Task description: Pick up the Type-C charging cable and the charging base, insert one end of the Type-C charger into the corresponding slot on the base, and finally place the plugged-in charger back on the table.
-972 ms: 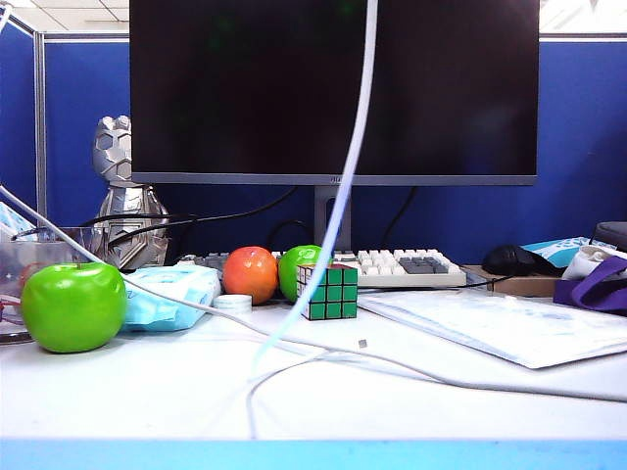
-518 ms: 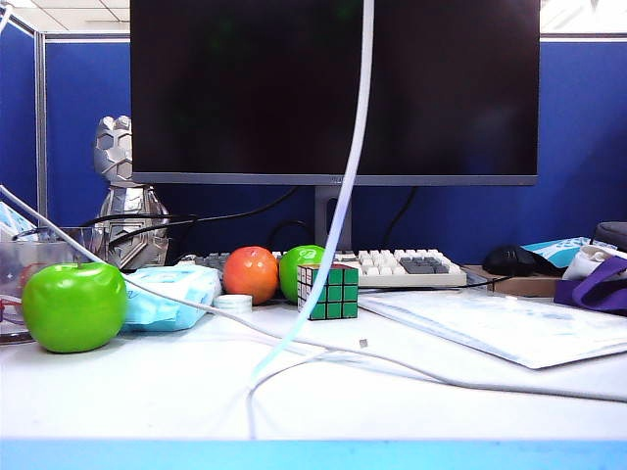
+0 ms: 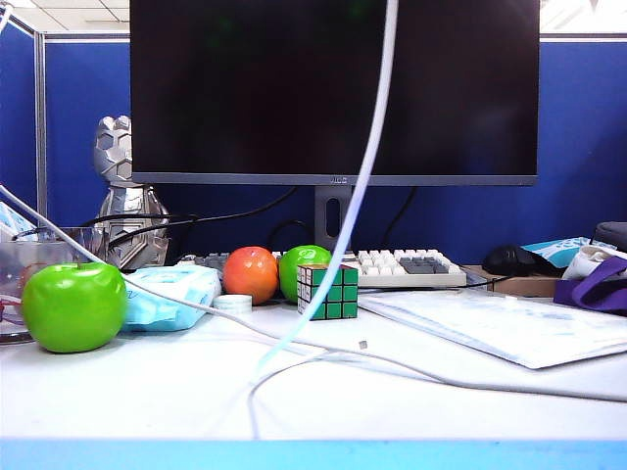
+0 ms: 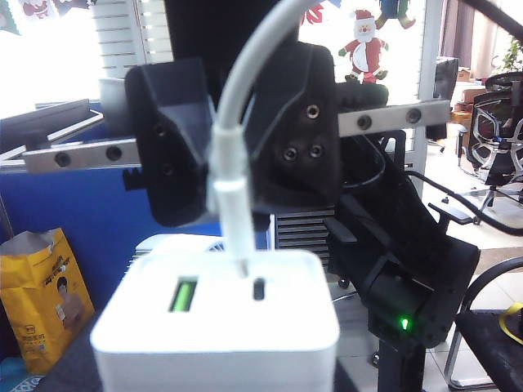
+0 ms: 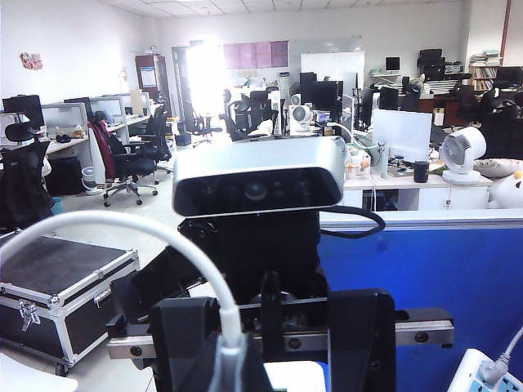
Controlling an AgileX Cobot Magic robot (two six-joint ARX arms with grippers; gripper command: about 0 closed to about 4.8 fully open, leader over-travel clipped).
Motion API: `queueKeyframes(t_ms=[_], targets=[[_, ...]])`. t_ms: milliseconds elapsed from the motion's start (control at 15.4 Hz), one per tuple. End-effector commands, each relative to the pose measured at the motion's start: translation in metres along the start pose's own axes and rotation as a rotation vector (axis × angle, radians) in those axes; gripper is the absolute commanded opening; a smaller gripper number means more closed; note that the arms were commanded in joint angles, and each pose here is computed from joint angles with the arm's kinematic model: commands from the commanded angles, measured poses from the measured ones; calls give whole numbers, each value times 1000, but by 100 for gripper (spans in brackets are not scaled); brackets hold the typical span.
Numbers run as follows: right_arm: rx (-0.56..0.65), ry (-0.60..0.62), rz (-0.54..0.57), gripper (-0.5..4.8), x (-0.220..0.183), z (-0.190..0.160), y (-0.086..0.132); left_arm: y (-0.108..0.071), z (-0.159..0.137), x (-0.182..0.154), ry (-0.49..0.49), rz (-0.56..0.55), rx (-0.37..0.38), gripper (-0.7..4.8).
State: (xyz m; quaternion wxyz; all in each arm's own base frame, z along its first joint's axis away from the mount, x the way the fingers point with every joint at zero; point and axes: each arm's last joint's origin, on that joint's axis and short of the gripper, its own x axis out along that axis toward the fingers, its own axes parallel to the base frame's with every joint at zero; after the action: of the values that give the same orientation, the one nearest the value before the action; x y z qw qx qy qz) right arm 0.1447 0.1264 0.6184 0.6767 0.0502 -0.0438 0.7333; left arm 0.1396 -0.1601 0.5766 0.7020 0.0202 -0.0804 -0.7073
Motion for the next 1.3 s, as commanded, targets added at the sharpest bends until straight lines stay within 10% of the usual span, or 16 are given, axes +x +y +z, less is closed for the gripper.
queueKeyframes(t_ms=[65,1296], targets=[[10,6,34,-1,8,-3,-1,-3,7,-3,-34,-4,34,22],[-55,147,-72,-1,-3,-21,10,-4,19,-6,-121,50,95,21]])
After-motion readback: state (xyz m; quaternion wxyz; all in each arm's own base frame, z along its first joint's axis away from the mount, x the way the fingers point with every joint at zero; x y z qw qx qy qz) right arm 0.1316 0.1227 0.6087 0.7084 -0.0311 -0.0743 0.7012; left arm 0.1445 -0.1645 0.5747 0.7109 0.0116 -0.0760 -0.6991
